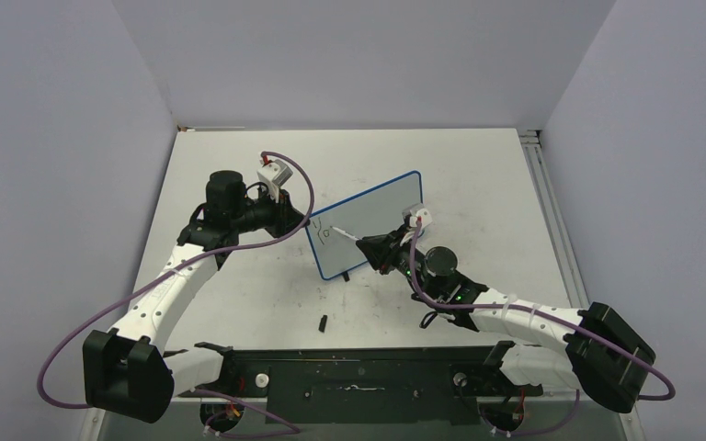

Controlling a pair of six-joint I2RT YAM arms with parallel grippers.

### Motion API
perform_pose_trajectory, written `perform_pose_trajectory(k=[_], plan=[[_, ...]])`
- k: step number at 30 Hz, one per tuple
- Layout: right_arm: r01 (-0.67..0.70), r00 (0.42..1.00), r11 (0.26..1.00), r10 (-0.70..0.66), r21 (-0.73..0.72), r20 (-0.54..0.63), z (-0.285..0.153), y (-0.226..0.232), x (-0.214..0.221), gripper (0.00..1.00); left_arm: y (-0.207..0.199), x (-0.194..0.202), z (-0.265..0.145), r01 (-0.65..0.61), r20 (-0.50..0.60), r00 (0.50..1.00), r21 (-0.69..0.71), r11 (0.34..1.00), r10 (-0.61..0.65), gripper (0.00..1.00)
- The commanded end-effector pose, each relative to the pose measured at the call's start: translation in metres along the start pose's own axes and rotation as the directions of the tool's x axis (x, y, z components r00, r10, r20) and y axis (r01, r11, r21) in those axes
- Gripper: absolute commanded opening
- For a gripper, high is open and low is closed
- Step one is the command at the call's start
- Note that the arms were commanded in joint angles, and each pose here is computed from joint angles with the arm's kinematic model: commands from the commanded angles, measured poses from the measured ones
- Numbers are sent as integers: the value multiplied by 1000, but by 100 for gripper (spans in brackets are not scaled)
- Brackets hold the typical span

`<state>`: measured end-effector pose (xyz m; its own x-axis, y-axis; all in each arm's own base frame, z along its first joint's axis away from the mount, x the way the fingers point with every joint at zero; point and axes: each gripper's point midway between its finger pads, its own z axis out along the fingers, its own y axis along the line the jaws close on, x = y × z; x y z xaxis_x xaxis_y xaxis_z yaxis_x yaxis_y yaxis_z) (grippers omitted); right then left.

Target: Write a sentence on the whiteboard

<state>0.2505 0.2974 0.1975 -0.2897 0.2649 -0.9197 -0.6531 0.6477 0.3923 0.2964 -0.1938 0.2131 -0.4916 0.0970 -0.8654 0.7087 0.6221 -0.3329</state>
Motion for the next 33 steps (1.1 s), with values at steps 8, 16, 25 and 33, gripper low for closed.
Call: perform_pose_trajectory(k=[8, 16, 25, 33], plan=[[-12, 999, 1000, 12, 12, 39, -1, -3, -8, 5, -6, -4, -2, -1, 7, 1000, 27, 1000, 1, 0], [-16, 1000, 999, 16, 29, 13, -6, -9, 2, 5, -6, -3, -1, 0, 5, 1000, 28, 1000, 0, 0], [-10, 1000, 999, 10, 37, 4, -9, -10, 3, 5, -6, -3, -1, 0, 6, 1000, 27, 1000, 0, 0], [-1, 999, 998, -1, 69, 35, -10, -14, -7, 5, -6, -4, -1, -1, 7, 1000, 27, 1000, 1, 0]])
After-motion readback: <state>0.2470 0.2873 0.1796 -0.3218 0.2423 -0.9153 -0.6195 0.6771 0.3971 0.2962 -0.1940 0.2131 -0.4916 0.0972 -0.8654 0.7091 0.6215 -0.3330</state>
